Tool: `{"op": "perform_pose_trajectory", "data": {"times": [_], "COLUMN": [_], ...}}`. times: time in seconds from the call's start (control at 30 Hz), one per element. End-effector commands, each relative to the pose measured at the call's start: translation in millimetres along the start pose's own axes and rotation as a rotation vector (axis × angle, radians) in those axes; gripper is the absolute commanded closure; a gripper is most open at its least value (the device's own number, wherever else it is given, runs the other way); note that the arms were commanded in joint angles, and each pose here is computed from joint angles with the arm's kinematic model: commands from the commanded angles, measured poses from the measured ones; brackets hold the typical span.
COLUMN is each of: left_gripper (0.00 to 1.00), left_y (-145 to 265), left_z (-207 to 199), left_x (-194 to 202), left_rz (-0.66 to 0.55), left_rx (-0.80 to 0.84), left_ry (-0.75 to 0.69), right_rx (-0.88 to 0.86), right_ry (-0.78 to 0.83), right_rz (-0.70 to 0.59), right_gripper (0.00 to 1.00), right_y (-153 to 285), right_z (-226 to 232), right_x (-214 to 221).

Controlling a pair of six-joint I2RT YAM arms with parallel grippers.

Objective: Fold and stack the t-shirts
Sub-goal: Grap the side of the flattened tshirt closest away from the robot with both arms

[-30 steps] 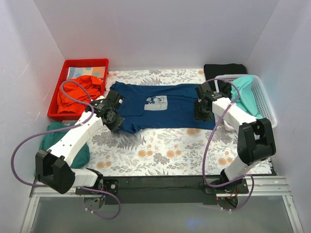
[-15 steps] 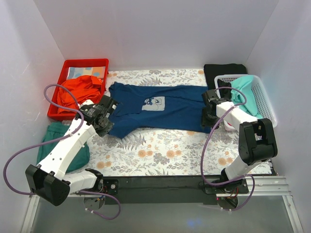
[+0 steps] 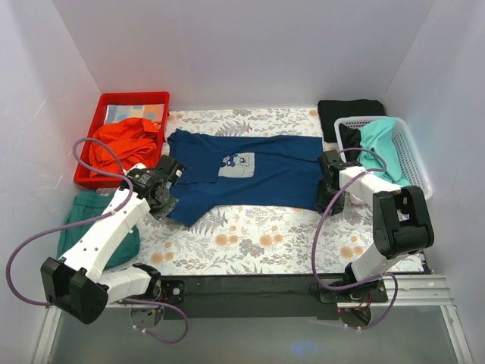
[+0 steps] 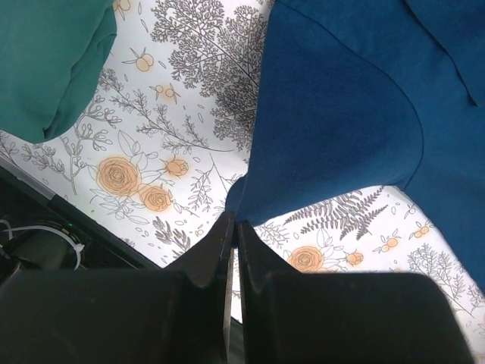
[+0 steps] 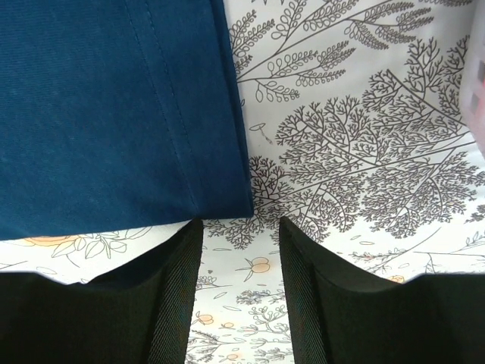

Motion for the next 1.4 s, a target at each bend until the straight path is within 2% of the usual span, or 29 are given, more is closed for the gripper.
{"op": "perform_pose_trajectory", "data": {"times": [0.0, 0.17, 0.33, 0.63, 1.03, 1.13, 1.23, 1.33, 1.37], "left_gripper": [1.0, 1.0, 1.0, 1.0, 1.0, 1.0, 1.0, 1.0, 1.0], "left_y": [0.7, 1.7, 2.1, -2.8, 2.0, 3.2, 5.1, 5.9, 6.5], "left_z": [0.6, -0.8, -0.3, -3.5, 2.0, 3.6, 5.4, 6.6, 7.4], "left_x": [-0.6, -1.2, -0.6, 3.2, 5.0, 5.3, 4.8, 4.7, 4.9], "left_rz": [-0.002, -0.002, 0.0, 0.017, 0.024, 0.028, 0.023, 0.022, 0.024], "left_rx": [0.019, 0.024, 0.024, 0.034, 0.044, 0.042, 0.043, 0.041, 0.042], "left_ry": [0.024, 0.017, 0.014, 0.008, 0.021, 0.026, 0.029, 0.029, 0.028], "right_rx": [-0.026, 0.005, -0.037, -0.101, -0.051, -0.043, -0.038, -0.03, -0.029], "right_ry": [-0.023, -0.033, -0.037, -0.053, -0.068, -0.07, -0.077, -0.077, -0.079], "right_rz": [0.013, -0.021, -0.1, -0.15, -0.046, -0.012, -0.011, 0.007, 0.01], "right_gripper": [0.51, 0.57, 0.56, 0.54, 0.56, 0.6, 0.71, 0.88, 0.98], "right_y": [-4.1, -6.0, 14.5, 41.0, -11.3, -17.4, -16.8, -17.2, -16.8], "right_z": [0.1, -3.4, 2.2, 7.7, -1.1, -5.0, -9.3, -14.1, -15.0], "right_x": [10.7, 3.8, -13.7, -23.4, -12.0, -3.8, 2.0, 11.4, 13.4]}}
Point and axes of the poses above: each gripper's point midway between its finger pads, its own y axis back along the fingers, its own z axis along the line the jaws close on, x = y × z, the point moved 5 cm from there along y, back along the fingers, and after that the axes turned 3 degrees about -y, right-handed, at the moved point
